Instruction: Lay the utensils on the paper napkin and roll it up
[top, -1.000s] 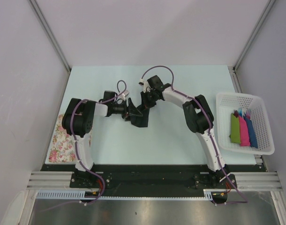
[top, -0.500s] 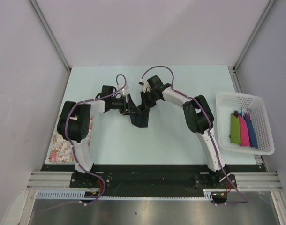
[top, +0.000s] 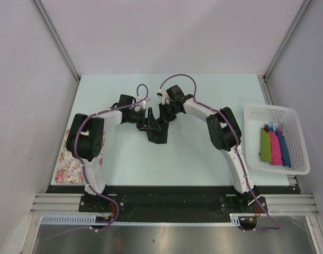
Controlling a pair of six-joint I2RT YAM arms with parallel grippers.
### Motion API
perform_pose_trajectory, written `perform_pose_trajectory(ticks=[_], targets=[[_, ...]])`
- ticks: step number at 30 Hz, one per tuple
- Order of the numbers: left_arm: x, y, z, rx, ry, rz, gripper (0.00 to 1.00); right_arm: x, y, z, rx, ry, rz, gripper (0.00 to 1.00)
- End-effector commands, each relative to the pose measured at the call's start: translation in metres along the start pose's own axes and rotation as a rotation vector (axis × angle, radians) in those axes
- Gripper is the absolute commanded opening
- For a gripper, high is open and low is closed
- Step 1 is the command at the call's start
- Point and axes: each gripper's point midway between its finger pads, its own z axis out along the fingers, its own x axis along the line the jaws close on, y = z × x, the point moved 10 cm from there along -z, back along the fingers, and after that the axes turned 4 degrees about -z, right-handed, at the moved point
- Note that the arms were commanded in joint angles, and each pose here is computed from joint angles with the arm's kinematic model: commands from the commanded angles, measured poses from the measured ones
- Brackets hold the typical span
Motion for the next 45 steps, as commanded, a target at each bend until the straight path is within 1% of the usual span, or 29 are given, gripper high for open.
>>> perform_pose_trajectory(ticks=[1,2,5,7,10,12,13,14,15,19,21,26,29,31,38,39,40,42,43,44,45], targets=[[-0.012,0.007,0.002,0.036,0.071,0.123,0.7,-0.017,-0.025,0.029,0.072,-0.057,0.015,0.01],[-0.013,0.009,0.003,0.043,0.075,0.154,0.69,-0.017,-0.025,0.029,0.07,-0.057,0.014,0.01],[-0.012,0.008,0.005,0.055,0.131,0.186,0.69,-0.017,-0.024,0.029,0.069,-0.056,0.01,0.01],[-0.008,0.005,0.006,0.07,0.158,0.165,0.69,-0.017,-0.025,0.028,0.071,-0.055,0.009,0.01],[-0.005,0.003,0.01,0.08,0.137,0.14,0.72,-0.017,-0.025,0.029,0.073,-0.054,0.011,0.01],[-0.006,0.008,0.013,0.073,0.116,0.153,0.74,-0.017,-0.025,0.029,0.07,-0.054,0.012,0.01],[0.001,0.01,0.018,0.088,0.113,0.157,0.75,-0.017,-0.025,0.029,0.071,-0.055,0.013,0.01],[-0.004,0.02,0.019,0.078,0.102,0.184,0.76,-0.017,-0.025,0.029,0.072,-0.052,0.01,0.01],[-0.002,0.022,0.02,0.085,0.103,0.19,0.77,-0.016,-0.025,0.028,0.071,-0.052,0.011,0.01],[0.001,0.035,0.026,0.084,0.085,0.247,0.79,-0.017,-0.025,0.028,0.073,-0.052,0.013,0.01],[0.008,0.04,0.029,0.084,0.072,0.242,0.79,-0.018,-0.026,0.028,0.075,-0.051,0.015,0.01],[0.017,0.034,0.031,0.119,0.016,0.192,0.77,-0.018,-0.026,0.028,0.073,-0.052,0.012,0.01],[0.017,0.025,0.022,0.125,-0.045,0.138,0.75,-0.021,-0.027,0.027,0.074,-0.053,0.017,0.01],[0.015,0.024,0.012,0.107,-0.099,0.1,0.74,-0.021,-0.026,0.026,0.073,-0.052,0.018,0.01],[0.018,0.003,-0.009,0.115,-0.155,-0.015,0.68,-0.021,-0.026,0.028,0.069,-0.047,0.016,0.01],[0.018,0.004,-0.012,0.098,-0.161,-0.017,0.67,-0.022,-0.026,0.028,0.067,-0.048,0.015,0.01],[0.016,0.003,-0.014,0.094,-0.175,-0.051,0.66,-0.021,-0.026,0.028,0.068,-0.049,0.015,0.01],[0.012,0.005,-0.018,0.057,-0.195,-0.044,0.64,-0.022,-0.026,0.028,0.067,-0.049,0.015,0.01],[0.009,0.002,-0.019,0.06,-0.217,-0.098,0.64,-0.022,-0.025,0.027,0.065,-0.05,0.014,0.01],[0.005,0.007,-0.02,0.032,-0.235,-0.07,0.63,-0.022,-0.026,0.028,0.069,-0.05,0.014,0.01],[0.002,0.008,-0.02,0.026,-0.256,-0.079,0.63,-0.022,-0.026,0.028,0.066,-0.048,0.013,0.01]])
